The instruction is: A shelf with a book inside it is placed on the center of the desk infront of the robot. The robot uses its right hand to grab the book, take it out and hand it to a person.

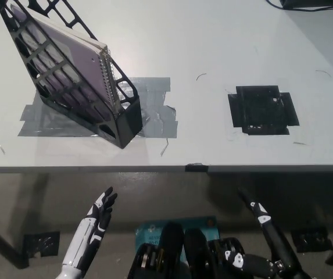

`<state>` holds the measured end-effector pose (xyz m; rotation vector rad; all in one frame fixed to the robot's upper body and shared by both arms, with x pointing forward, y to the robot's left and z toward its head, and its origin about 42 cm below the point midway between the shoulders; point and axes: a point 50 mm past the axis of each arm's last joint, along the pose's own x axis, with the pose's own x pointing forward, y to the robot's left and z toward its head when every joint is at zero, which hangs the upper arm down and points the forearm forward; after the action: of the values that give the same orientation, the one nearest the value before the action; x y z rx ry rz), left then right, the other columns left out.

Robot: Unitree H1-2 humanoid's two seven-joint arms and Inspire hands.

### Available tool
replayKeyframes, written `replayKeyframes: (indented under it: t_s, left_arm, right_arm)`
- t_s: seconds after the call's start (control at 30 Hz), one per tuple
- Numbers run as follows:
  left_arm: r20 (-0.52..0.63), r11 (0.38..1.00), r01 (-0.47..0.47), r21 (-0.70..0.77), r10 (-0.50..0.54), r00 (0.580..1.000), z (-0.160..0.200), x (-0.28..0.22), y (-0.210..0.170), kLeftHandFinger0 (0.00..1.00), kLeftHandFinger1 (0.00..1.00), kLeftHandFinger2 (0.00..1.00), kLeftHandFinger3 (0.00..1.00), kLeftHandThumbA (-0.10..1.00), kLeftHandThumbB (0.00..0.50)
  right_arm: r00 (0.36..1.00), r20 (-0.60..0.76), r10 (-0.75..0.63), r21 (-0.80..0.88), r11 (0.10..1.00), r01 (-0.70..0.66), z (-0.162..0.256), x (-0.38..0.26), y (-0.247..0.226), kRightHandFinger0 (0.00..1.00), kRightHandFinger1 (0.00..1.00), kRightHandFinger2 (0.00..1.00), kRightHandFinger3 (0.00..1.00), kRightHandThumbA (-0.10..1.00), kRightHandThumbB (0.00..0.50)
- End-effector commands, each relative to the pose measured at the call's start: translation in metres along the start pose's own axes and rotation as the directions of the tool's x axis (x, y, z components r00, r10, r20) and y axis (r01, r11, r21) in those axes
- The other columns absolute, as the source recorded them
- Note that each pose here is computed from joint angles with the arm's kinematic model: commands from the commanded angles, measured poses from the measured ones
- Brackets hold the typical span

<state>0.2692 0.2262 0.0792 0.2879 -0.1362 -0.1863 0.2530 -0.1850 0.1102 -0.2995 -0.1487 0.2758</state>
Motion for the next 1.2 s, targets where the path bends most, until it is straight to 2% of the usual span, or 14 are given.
replayKeyframes:
  t_s: [0.0, 0.03, 0.07, 0.13, 0.3, 0.43, 0.6, 0.77, 0.8, 0.83, 0.87, 1.03, 1.07, 1.17]
  left_arm:
    - [0.058, 0.999, 0.007, 0.034, -0.009, 0.998, 0.008, 0.003, 0.007, 1.0, 1.0, 1.0, 1.0, 1.0, 0.279]
    - [0.055, 1.0, 0.005, 0.028, -0.006, 0.998, 0.008, 0.004, 0.007, 1.0, 1.0, 1.0, 1.0, 1.0, 0.279]
    - [0.054, 1.0, 0.006, 0.029, -0.007, 0.999, 0.008, 0.003, 0.006, 1.0, 1.0, 1.0, 1.0, 1.0, 0.272]
    - [0.05, 0.999, 0.012, 0.031, -0.014, 0.999, 0.007, 0.002, 0.003, 1.0, 1.0, 1.0, 1.0, 1.0, 0.271]
    - [0.045, 0.999, 0.017, 0.028, -0.018, 0.999, 0.007, 0.002, 0.002, 1.0, 1.0, 1.0, 1.0, 1.0, 0.29]
    - [0.048, 1.0, 0.015, 0.018, -0.016, 0.999, 0.008, 0.003, 0.001, 1.0, 1.0, 1.0, 1.0, 1.0, 0.292]
    - [0.053, 1.0, 0.017, 0.012, -0.018, 0.998, 0.007, 0.005, 0.0, 1.0, 1.0, 1.0, 1.0, 1.0, 0.281]
    - [0.038, 1.0, 0.013, -0.014, -0.012, 0.999, 0.007, 0.005, 0.0, 1.0, 1.0, 1.0, 1.0, 0.99, 0.302]
    - [0.037, 1.0, 0.012, -0.016, -0.011, 0.999, 0.008, 0.005, -0.001, 1.0, 1.0, 1.0, 1.0, 0.99, 0.3]
    - [0.045, 1.0, 0.014, -0.012, -0.014, 0.999, 0.008, 0.004, 0.0, 1.0, 1.0, 1.0, 1.0, 0.98, 0.283]
    - [0.054, 1.0, 0.016, -0.005, -0.016, 0.998, 0.009, 0.006, 0.001, 1.0, 1.0, 1.0, 1.0, 0.98, 0.28]
    - [0.078, 0.999, 0.021, 0.026, -0.023, 0.997, 0.011, 0.007, 0.003, 1.0, 1.0, 1.0, 1.0, 0.99, 0.254]
    - [0.084, 0.999, 0.026, 0.029, -0.028, 0.996, 0.011, 0.008, 0.003, 1.0, 1.0, 1.0, 1.0, 1.0, 0.258]
    - [0.091, 0.999, 0.032, 0.038, -0.035, 0.995, 0.012, 0.01, 0.005, 1.0, 1.0, 1.0, 1.0, 1.0, 0.258]
  right_arm:
    - [0.964, 0.252, -0.088, 0.043, 0.996, 0.08, 0.056, 0.012, -0.01, 1.0, 1.0, 1.0, 1.0, 0.85, 0.187]
    - [0.949, 0.305, -0.085, 0.056, 0.996, 0.071, 0.073, 0.019, -0.013, 1.0, 1.0, 1.0, 1.0, 0.81, 0.167]
    - [0.937, 0.34, -0.083, 0.06, 0.996, 0.066, 0.086, 0.024, -0.016, 1.0, 1.0, 1.0, 1.0, 0.79, 0.172]
    - [0.915, 0.395, -0.082, 0.071, 0.996, 0.059, 0.118, 0.041, -0.021, 1.0, 1.0, 1.0, 1.0, 0.8, 0.201]
    - [0.89, 0.454, -0.036, 0.055, 0.998, 0.012, 0.162, 0.09, -0.021, 1.0, 1.0, 1.0, 1.0, 0.82, 0.239]
    - [0.904, 0.427, -0.001, 0.084, 0.996, -0.038, 0.174, 0.122, -0.015, 1.0, 1.0, 1.0, 1.0, 0.82, 0.231]
    - [0.921, 0.384, 0.065, 0.132, 0.983, -0.124, 0.185, 0.171, 0.0, 1.0, 1.0, 1.0, 1.0, 0.9, 0.249]
    - [0.921, 0.379, 0.091, 0.128, 0.98, -0.15, 0.192, 0.197, 0.011, 1.0, 1.0, 1.0, 1.0, 0.92, 0.262]
    - [0.921, 0.374, 0.105, 0.136, 0.977, -0.166, 0.195, 0.205, 0.015, 1.0, 1.0, 1.0, 1.0, 0.92, 0.271]
    - [0.926, 0.354, 0.127, 0.171, 0.965, -0.198, 0.2, 0.214, 0.026, 1.0, 1.0, 1.0, 1.0, 0.94, 0.304]
    - [0.928, 0.346, 0.141, 0.196, 0.956, -0.218, 0.204, 0.221, 0.033, 1.0, 1.0, 1.0, 1.0, 0.94, 0.306]
    - [0.926, 0.333, 0.18, 0.249, 0.93, -0.27, 0.211, 0.236, 0.055, 1.0, 1.0, 1.0, 1.0, 0.91, 0.279]
    - [0.926, 0.33, 0.185, 0.269, 0.922, -0.28, 0.213, 0.241, 0.061, 1.0, 1.0, 1.0, 1.0, 0.91, 0.304]
    - [0.926, 0.325, 0.192, 0.28, 0.916, -0.288, 0.217, 0.249, 0.066, 1.0, 1.0, 1.0, 1.0, 0.95, 0.322]
